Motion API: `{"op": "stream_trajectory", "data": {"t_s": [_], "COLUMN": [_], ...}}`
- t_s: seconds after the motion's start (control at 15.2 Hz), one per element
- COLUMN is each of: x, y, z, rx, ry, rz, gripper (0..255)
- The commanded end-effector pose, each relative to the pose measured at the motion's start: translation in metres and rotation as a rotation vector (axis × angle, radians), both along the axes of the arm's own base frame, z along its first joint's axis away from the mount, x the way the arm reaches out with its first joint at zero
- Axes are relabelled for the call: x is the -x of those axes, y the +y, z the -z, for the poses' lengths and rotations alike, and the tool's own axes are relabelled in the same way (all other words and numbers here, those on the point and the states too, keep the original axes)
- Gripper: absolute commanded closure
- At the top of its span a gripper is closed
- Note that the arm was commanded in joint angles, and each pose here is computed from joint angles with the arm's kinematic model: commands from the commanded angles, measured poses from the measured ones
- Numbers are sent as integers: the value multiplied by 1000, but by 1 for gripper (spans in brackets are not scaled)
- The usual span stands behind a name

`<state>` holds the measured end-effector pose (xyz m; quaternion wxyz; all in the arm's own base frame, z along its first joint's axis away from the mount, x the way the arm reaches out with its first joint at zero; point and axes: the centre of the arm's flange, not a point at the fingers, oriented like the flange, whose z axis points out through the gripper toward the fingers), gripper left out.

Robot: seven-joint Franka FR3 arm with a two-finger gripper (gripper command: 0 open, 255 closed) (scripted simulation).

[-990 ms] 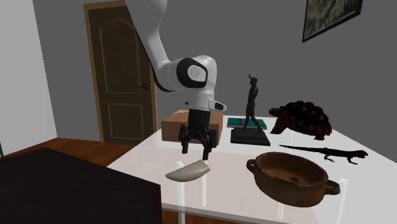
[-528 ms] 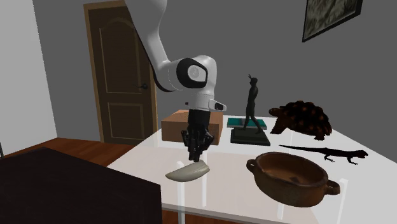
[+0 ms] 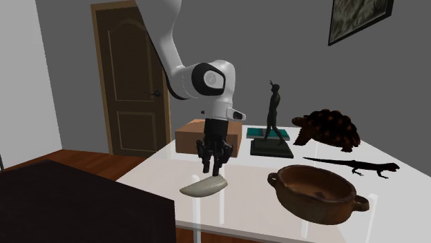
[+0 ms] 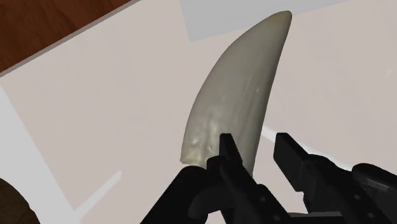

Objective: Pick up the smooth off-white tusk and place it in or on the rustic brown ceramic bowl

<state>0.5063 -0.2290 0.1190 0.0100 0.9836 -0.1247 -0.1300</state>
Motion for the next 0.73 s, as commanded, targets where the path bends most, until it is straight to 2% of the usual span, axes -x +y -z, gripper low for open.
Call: {"op": "stream_trajectory", "data": {"t_s": [0.0, 0.13, 0.2, 0.66], "x": [27, 84, 90, 88], "y": [-5, -7, -7, -6], "z": [-6, -9, -9, 31], "rx": [2, 5, 5, 5], "ry": [-95, -286, -306, -306], "rz": [74, 222, 238, 238], "gripper": [0, 0, 0, 0]}}
